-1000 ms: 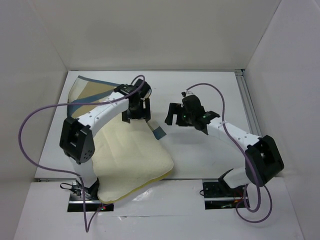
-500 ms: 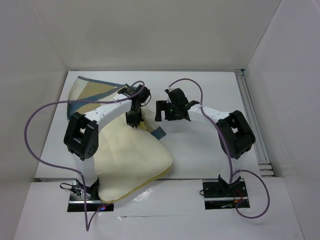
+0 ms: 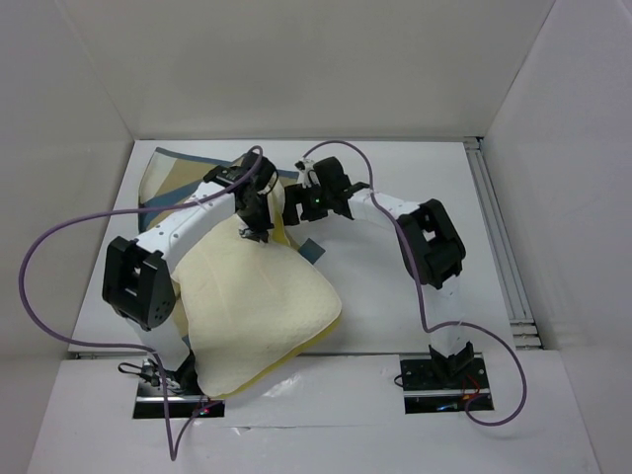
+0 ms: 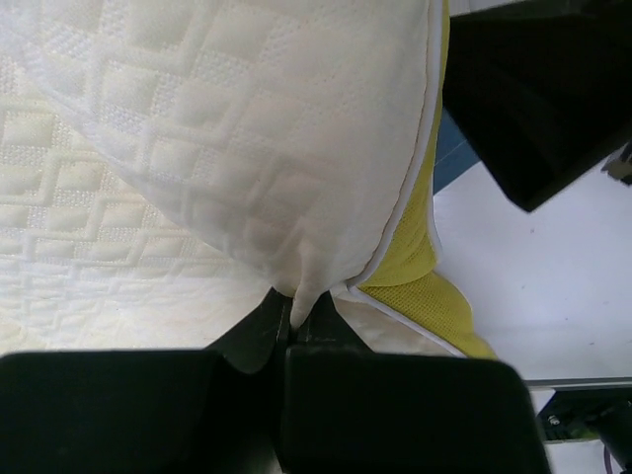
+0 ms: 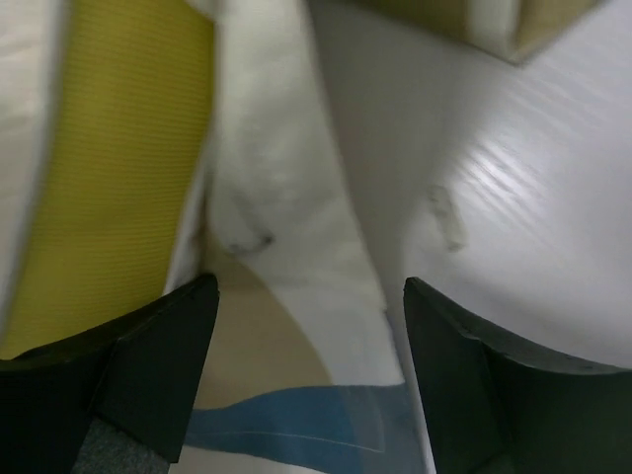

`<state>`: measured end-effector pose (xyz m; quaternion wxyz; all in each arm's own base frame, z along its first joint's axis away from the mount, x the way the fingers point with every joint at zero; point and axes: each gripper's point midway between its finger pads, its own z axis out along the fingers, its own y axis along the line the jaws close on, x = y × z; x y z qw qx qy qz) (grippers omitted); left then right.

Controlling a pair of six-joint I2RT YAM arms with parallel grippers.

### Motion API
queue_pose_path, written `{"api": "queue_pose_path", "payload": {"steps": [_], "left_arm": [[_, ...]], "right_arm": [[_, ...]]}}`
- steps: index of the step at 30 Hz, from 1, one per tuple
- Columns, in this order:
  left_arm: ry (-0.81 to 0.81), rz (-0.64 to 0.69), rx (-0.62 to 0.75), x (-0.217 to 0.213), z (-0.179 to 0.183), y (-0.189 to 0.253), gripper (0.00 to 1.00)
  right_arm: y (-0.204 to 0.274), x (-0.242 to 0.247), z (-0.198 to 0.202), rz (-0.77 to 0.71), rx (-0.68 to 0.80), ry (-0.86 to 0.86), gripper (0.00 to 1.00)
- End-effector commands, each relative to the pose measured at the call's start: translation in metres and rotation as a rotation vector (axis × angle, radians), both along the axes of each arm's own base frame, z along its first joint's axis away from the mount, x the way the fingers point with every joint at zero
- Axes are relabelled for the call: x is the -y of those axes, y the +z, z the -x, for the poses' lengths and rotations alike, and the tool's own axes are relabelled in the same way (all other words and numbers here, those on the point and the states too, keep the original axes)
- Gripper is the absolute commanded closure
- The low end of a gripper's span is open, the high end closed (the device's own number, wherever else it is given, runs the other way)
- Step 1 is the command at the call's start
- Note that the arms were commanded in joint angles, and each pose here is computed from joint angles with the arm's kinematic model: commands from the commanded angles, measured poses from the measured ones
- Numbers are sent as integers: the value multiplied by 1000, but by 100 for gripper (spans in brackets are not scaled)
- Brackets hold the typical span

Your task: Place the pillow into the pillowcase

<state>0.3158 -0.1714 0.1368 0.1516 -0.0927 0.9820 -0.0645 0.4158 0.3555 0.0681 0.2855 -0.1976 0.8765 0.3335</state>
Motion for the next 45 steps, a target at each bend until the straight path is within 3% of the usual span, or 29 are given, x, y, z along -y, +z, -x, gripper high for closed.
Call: {"api": "queue_pose_path", "payload": {"steps": [1, 3, 5, 7, 8, 13, 15, 16, 17, 21, 33, 38, 45], "left_arm": [[-15, 60, 62, 0, -1, 23, 100], [-4, 60, 63, -4, -3, 23, 100], [-5, 56, 65, -8, -4, 23, 100], [-22, 55, 80, -9, -4, 27, 100], [-33, 55, 91, -9, -3, 31, 100], [-41, 83, 119, -10, -1, 43, 100], [-46, 93, 115, -9, 0, 44, 100], [-46, 90, 106, -9, 2, 41, 100], [-46, 90, 106, -9, 2, 41, 100], [-50, 102, 113, -7, 0, 42, 100], [-7, 105, 145, -20, -19, 44, 100], [20, 119, 138, -29, -24, 41, 100], [30, 170, 170, -21, -61, 44, 100]], "right_arm": [[38, -35, 17, -190, 51, 172, 19], [57, -34, 19, -257, 71, 177, 34], [68, -23, 19, -286, 100, 165, 36], [68, -22, 22, -302, 92, 153, 13], [72, -21, 23, -294, 99, 159, 11], [63, -33, 7, -276, 90, 194, 11], [51, -40, 11, -284, 56, 215, 16], [60, -44, 13, -309, 67, 244, 24], [54, -45, 15, -311, 51, 256, 47], [69, -41, 16, -319, 92, 245, 100], [120, 2, 34, -259, 238, 92, 100], [143, 0, 50, -280, 268, 114, 100], [165, 3, 67, -205, 330, 120, 100]]}}
